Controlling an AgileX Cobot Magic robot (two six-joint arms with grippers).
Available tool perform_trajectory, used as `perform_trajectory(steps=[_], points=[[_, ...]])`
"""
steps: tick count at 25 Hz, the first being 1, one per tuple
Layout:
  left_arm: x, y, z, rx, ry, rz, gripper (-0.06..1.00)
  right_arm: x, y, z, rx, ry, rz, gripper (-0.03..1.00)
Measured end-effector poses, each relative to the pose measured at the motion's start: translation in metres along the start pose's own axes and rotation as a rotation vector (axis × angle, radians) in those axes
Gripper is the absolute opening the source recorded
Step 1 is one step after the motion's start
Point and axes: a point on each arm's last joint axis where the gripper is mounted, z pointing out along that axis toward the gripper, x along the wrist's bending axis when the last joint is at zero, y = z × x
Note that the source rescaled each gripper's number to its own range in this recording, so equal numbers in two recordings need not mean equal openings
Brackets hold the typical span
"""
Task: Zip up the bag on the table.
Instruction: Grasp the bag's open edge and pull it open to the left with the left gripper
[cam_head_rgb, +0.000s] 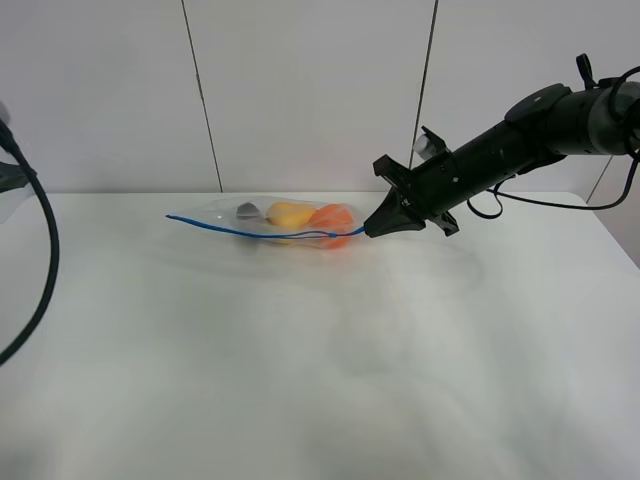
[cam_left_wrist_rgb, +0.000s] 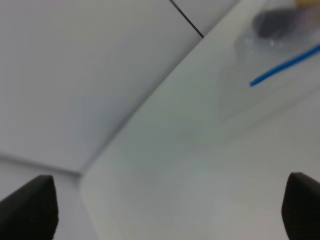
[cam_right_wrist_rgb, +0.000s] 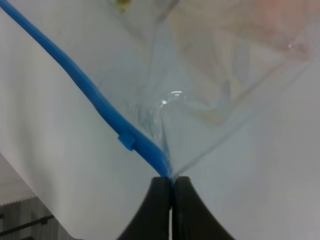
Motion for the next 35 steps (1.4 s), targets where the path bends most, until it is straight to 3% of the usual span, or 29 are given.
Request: perform_trajectory(steps=[1, 6, 10, 15, 22, 30, 35], points=[[-0.001, 0.001, 0.01, -0.014, -0.013, 0.051, 1.0, 0.0, 0.0, 0.0, 0.0, 0.0, 0.0, 0.0], [-0.021, 0.019, 0.052, -0.129, -0.135, 0.067, 1.0, 0.0, 0.0, 0.0, -0.001, -0.001, 0.0, 0.0], [-0.053, 0.044, 0.076, -0.213, -0.258, 0.151, 1.0, 0.0, 0.0, 0.0, -0.003, -0.002, 0.0, 0.0], [-0.096, 0.077, 0.101, -0.285, -0.327, 0.173, 1.0, 0.0, 0.0, 0.0, -0.004, -0.002, 0.0, 0.0], [-0.153, 0.112, 0.127, -0.336, -0.276, 0.207, 1.0, 0.0, 0.0, 0.0, -0.005, -0.002, 0.0, 0.0], [-0.213, 0.128, 0.157, -0.347, -0.149, 0.265, 1.0, 0.0, 0.0, 0.0, -0.005, -0.002, 0.007, 0.0], [-0.24, 0.133, 0.171, -0.42, -0.074, 0.274, 1.0, 0.0, 0.001, 0.0, -0.006, -0.003, 0.011, 0.0]])
